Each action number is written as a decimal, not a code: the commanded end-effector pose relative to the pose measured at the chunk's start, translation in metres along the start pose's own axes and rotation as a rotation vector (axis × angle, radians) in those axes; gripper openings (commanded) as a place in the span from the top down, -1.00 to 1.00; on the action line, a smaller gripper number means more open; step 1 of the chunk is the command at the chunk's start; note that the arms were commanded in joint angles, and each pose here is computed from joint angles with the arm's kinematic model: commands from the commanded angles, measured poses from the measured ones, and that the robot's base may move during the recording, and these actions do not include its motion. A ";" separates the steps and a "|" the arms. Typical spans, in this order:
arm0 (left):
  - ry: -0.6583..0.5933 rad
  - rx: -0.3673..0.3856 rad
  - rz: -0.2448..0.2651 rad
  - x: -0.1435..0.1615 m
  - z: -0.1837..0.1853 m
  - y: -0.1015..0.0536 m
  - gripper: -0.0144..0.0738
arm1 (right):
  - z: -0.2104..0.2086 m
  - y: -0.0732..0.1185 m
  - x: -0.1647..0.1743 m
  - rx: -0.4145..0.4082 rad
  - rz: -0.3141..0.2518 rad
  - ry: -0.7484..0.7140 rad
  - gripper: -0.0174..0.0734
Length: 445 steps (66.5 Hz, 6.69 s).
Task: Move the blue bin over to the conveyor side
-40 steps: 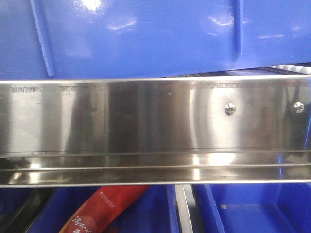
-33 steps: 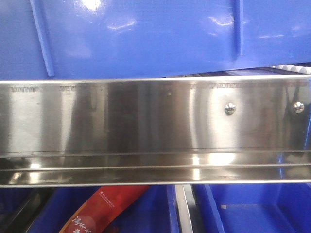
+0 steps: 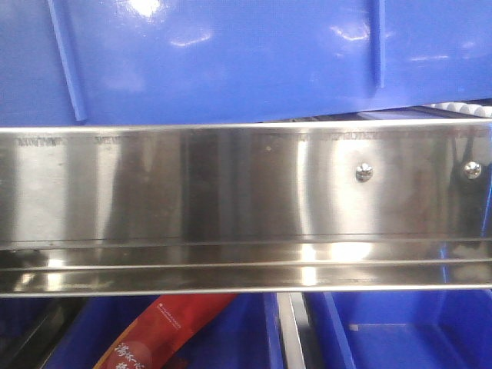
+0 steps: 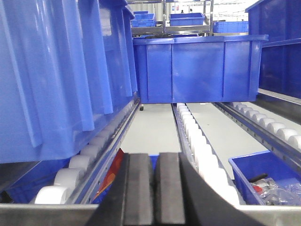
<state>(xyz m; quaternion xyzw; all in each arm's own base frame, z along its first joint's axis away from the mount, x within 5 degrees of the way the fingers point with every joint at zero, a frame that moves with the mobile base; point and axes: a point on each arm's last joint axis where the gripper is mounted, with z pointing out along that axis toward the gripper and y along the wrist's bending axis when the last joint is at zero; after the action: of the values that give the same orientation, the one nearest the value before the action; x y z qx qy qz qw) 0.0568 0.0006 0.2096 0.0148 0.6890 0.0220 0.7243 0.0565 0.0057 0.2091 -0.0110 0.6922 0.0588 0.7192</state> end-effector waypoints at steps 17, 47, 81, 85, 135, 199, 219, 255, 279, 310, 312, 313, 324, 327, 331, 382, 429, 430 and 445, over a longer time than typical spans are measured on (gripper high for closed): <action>-0.061 -0.001 -0.006 -0.006 -0.001 0.000 0.70 | 0.000 0.000 -0.005 0.006 -0.010 -0.052 0.81; -0.259 -0.015 0.036 -0.076 -0.016 0.004 0.70 | -0.022 0.006 -0.091 -0.023 0.052 -0.291 0.81; 0.212 -0.008 -0.035 -0.196 0.030 0.012 0.70 | 0.021 0.012 -0.209 0.023 -0.125 0.315 0.81; 0.220 -0.008 -0.035 -0.201 0.041 0.012 0.70 | 0.034 0.012 -0.215 0.025 -0.123 0.428 0.81; 0.479 0.015 -0.066 -0.233 0.121 0.011 0.70 | 0.128 0.023 -0.255 -0.057 -0.049 0.684 0.81; 0.784 0.054 -0.102 -0.230 0.266 0.007 0.70 | 0.271 0.045 -0.250 -0.081 -0.145 0.809 0.05; 0.784 0.048 -0.095 -0.230 0.266 0.007 0.70 | 0.279 0.047 -0.241 -0.096 -0.131 0.834 -0.31; 0.804 0.003 -0.040 -0.228 0.265 0.013 0.70 | 0.304 0.050 -0.213 -0.116 -0.112 0.915 -0.27; 0.814 0.003 -0.040 -0.228 0.264 0.013 0.70 | 0.305 0.072 -0.207 -0.062 -0.242 0.914 -0.27; 0.814 0.003 -0.040 -0.228 0.264 0.013 0.70 | 0.307 0.073 -0.204 -0.040 -0.241 0.919 -0.27; 0.814 0.003 -0.040 -0.228 0.264 0.013 0.70 | 0.307 0.073 -0.204 -0.040 -0.241 0.919 -0.27; 0.814 0.003 -0.040 -0.228 0.264 0.013 0.70 | 0.307 0.073 -0.204 -0.040 -0.241 0.919 -0.27; 0.816 0.003 -0.040 -0.228 0.264 0.013 0.70 | 0.307 0.073 -0.206 -0.041 -0.240 0.912 -0.22; 0.816 0.003 -0.040 -0.228 0.264 0.013 0.70 | 0.307 0.074 -0.209 -0.041 -0.239 0.903 -0.19; 0.819 0.003 -0.040 -0.227 0.264 0.013 0.70 | 0.306 0.074 -0.213 -0.040 -0.234 0.890 -0.15; 0.823 0.003 -0.040 -0.227 0.263 0.013 0.70 | 0.316 0.077 -0.201 -0.054 -0.211 0.923 -0.04; 0.756 0.030 -0.076 -0.211 0.295 0.008 -0.17 | 0.316 0.077 -0.201 -0.048 -0.217 0.921 0.81; 0.762 0.030 -0.076 -0.210 0.296 0.008 -0.17 | 0.316 0.077 -0.201 -0.048 -0.217 0.921 0.81; 0.882 0.073 -0.145 -0.187 0.306 0.001 -0.17 | 0.316 0.077 -0.201 -0.048 -0.217 0.921 0.81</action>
<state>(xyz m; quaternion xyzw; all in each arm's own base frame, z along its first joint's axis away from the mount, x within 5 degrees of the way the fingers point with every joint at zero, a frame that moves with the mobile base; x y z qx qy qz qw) 0.3480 -0.0027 0.4168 -0.0082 0.9288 -0.0315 0.3691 0.3559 0.0979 0.4274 -0.1208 0.9329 -0.0135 0.3389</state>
